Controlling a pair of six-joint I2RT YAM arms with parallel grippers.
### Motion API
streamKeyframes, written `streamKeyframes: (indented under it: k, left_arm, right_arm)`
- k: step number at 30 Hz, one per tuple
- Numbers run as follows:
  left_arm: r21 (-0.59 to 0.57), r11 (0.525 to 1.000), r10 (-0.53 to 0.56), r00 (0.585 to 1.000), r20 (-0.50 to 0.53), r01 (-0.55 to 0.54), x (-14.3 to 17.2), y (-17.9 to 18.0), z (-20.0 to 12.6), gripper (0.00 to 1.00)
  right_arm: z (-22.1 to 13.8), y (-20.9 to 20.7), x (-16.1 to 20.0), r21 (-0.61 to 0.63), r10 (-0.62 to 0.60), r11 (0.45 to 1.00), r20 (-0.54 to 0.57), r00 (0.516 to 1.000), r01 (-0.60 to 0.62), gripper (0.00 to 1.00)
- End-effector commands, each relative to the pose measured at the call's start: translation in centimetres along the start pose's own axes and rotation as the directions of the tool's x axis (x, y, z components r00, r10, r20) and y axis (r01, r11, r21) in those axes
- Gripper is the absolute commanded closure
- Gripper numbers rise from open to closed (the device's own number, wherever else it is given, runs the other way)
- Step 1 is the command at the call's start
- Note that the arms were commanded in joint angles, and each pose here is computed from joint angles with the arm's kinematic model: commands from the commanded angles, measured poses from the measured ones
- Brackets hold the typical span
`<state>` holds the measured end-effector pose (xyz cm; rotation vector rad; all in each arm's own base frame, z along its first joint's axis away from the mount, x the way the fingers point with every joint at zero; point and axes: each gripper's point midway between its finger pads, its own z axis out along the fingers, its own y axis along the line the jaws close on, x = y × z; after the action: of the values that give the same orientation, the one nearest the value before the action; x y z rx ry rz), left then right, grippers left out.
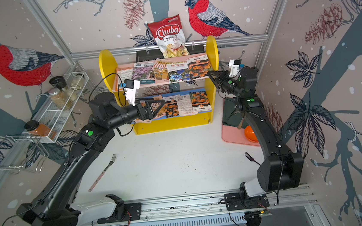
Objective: Take the seed bag off the shelf
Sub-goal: Pick up the seed packet from the shelf.
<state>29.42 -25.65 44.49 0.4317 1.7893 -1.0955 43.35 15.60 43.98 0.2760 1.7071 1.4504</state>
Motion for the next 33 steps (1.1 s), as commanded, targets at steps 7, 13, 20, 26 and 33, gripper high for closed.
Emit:
streamKeyframes:
  k: [7,13,20,26,33]
  left_arm:
    - [0.011,1.000,0.022,0.999,0.028,-0.022,-0.5,-0.3,0.0,0.01]
    - [0.011,1.000,0.023,0.999,0.033,-0.023,-0.6,-0.4,-0.2,0.01]
    - [0.020,1.000,0.019,0.999,0.051,-0.020,-1.1,-0.6,-0.2,0.01]
    - [0.055,0.998,-0.011,0.994,0.105,0.005,-2.0,-1.1,0.0,0.01]
    - [0.086,0.996,-0.025,0.993,0.116,0.015,-2.3,-1.5,0.2,0.01]
  right_arm:
    - [-0.5,0.7,-0.3,-0.025,-0.036,0.999,0.028,0.999,0.037,0.96]
    - [-0.8,1.4,-0.3,-0.049,-0.054,0.997,0.041,0.998,0.056,1.00]
    - [-1.5,2.7,-0.4,-0.078,-0.080,0.993,0.059,0.995,0.085,1.00]
    - [-2.3,3.6,0.0,-0.102,-0.097,0.989,0.062,0.993,0.103,1.00]
    - [-4.1,4.8,1.4,-0.131,-0.126,0.983,0.060,0.990,0.133,1.00]
